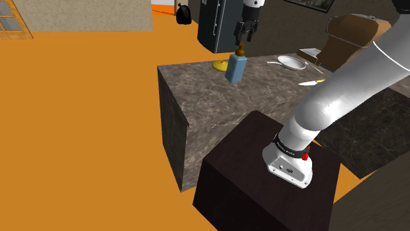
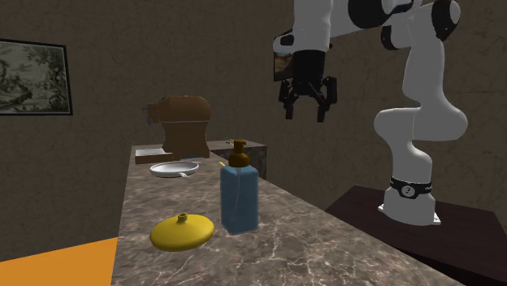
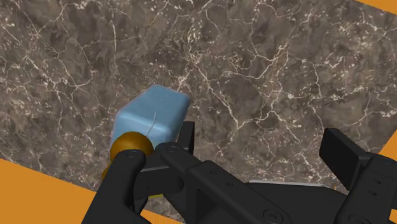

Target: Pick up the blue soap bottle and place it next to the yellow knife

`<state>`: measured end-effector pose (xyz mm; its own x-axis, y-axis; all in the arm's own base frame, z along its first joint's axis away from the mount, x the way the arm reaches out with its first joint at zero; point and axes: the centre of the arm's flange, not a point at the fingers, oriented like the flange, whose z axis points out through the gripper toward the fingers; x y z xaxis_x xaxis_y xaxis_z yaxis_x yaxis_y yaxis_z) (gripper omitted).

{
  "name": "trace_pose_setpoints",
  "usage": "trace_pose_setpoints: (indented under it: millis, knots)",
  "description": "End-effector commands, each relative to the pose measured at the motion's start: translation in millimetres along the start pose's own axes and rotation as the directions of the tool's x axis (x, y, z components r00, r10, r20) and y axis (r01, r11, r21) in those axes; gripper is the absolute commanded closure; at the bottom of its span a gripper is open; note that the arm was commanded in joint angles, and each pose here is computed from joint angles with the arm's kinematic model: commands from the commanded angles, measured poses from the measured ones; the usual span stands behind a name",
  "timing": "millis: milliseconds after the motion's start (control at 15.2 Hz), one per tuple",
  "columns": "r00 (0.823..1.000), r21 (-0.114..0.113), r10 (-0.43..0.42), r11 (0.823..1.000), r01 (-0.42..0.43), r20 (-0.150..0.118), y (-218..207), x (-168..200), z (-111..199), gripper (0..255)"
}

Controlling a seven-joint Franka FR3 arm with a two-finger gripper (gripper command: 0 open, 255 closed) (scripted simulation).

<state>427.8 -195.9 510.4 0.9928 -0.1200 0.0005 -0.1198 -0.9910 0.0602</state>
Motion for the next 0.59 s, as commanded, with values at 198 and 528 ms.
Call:
trace_pose_setpoints:
  millis: [198,528]
  knots:
    - [1.000,0.010,0.010,1.000,-0.010,0.003,55,40,18,0]
    - [1.000,0.021,0.021,1.000,-0.021,0.007,109,77,35,0]
